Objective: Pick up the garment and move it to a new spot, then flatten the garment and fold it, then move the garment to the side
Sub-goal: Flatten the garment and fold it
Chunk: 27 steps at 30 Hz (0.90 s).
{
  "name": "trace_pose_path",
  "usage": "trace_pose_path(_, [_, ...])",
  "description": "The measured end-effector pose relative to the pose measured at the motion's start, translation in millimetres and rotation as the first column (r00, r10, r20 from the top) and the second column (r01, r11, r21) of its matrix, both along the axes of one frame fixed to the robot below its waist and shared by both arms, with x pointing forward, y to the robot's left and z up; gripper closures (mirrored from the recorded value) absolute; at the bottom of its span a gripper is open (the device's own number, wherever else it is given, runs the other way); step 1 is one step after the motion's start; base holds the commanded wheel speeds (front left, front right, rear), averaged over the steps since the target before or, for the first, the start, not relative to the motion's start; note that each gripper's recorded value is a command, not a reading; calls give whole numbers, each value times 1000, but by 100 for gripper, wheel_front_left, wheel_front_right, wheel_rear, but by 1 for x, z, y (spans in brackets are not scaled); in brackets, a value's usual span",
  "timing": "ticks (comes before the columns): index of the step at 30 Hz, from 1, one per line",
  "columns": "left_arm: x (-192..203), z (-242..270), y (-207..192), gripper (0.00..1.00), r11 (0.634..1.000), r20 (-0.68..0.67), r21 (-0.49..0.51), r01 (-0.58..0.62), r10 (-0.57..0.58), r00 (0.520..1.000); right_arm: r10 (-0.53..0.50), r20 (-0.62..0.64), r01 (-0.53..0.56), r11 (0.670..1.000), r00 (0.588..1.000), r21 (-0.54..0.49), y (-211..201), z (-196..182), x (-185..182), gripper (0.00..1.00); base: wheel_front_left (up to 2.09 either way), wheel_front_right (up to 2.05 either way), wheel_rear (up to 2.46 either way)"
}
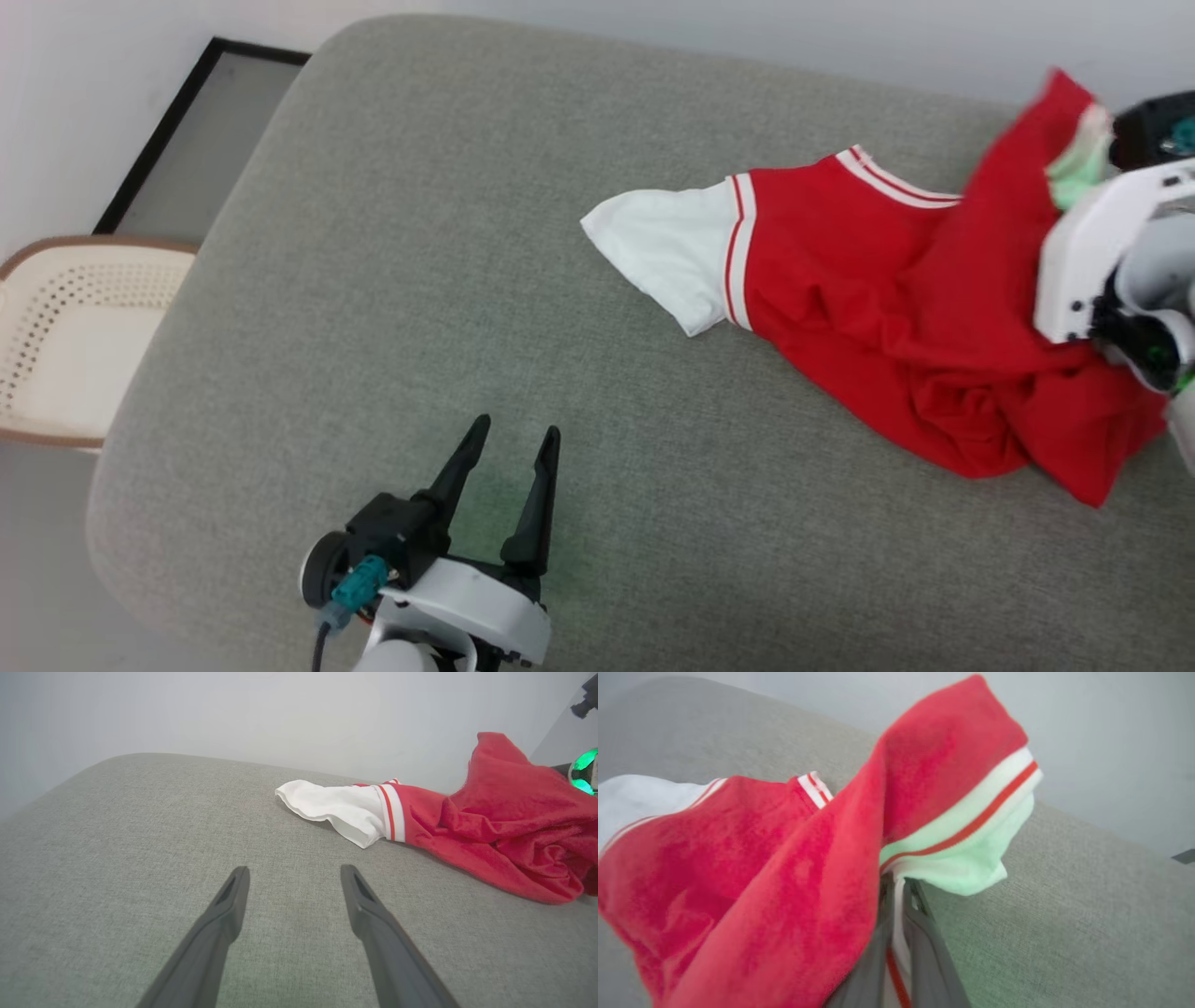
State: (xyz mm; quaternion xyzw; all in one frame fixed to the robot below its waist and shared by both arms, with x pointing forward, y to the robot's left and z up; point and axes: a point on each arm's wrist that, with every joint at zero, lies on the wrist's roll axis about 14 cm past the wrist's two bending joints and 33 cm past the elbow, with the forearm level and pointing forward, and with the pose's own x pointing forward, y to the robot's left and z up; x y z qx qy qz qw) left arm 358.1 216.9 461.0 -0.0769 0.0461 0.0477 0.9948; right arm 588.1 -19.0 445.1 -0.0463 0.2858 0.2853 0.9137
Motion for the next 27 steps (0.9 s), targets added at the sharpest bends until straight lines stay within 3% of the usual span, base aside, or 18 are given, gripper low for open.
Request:
trace_pose_path(6, [1,1,-5,0,1000,9,-10,15,-15,1000,181,64,-183,982,981,37,44,29,-35,100,0,0,0])
trace_pose_path(10, [3,2,-8,0,1000,18,-21,20,-20,1000,296,15,-296,955,955,15,64,16,-72,100,0,0,0])
trace_pose_path(15, [3,-2,-12,0,999,9,-38,18,-18,1000,367,-34,-367,930,930,-3,76,-4,-97,100,0,0,0])
trace_pose_path(17, [4,-3,-11,0,999,7,-41,16,-16,1000,378,-24,-378,926,925,4,81,-3,-99,49,0,0,0])
trace_pose_path(18, [3,-3,-10,0,999,7,-41,12,-12,1000,381,-17,-380,925,925,8,82,-2,-99,0,0,0,0])
trace_pose_path(27, [2,-5,-10,0,999,7,-45,7,-7,1000,356,57,-356,935,933,-9,57,36,-82,0,0,0,0])
